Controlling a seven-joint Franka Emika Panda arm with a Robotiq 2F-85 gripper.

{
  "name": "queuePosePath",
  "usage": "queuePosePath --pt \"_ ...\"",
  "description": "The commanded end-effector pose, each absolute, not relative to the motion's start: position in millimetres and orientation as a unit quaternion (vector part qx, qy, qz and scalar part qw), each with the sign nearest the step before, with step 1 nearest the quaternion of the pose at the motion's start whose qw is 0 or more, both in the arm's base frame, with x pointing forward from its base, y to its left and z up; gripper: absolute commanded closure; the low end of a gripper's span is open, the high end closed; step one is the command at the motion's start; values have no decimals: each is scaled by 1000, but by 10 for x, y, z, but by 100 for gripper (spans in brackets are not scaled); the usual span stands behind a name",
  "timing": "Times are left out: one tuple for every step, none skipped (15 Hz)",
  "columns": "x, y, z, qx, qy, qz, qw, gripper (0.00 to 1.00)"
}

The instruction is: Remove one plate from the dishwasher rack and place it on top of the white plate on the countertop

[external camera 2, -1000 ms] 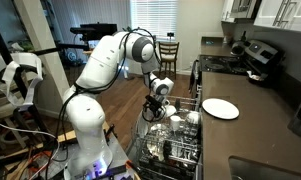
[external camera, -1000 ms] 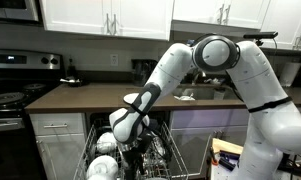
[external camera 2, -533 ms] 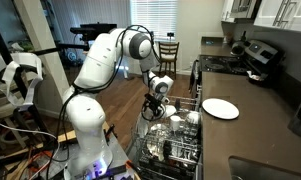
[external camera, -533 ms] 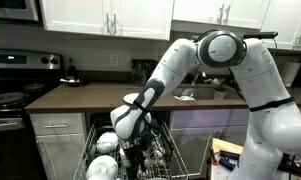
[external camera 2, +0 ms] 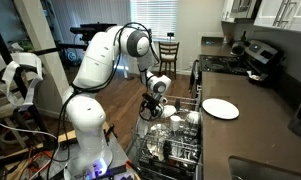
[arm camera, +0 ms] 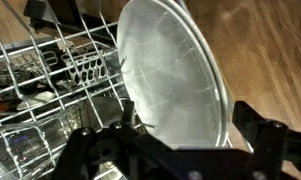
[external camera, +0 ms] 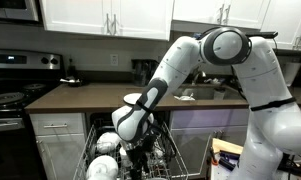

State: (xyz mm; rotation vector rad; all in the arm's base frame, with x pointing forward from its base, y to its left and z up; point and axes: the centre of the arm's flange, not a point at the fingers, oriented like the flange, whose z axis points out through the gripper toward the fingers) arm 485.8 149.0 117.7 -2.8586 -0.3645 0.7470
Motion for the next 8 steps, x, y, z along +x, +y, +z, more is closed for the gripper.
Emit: queuePosePath --pt "4795 1488 1315 -958 -122 251 65 0" --pt "4824 1506 1351 -959 -124 249 62 0" --pt "4855 1517 1387 -959 -128 245 58 0" --pt "4888 1524 1425 -960 -134 241 54 0" --pt "4921 1531 1461 -960 -139 236 50 0" --pt "4963 1532 1494 -961 -144 231 46 0" --pt "4998 1524 1516 -962 -146 227 42 0" --pt "5036 1510 1529 -963 -150 221 39 0"
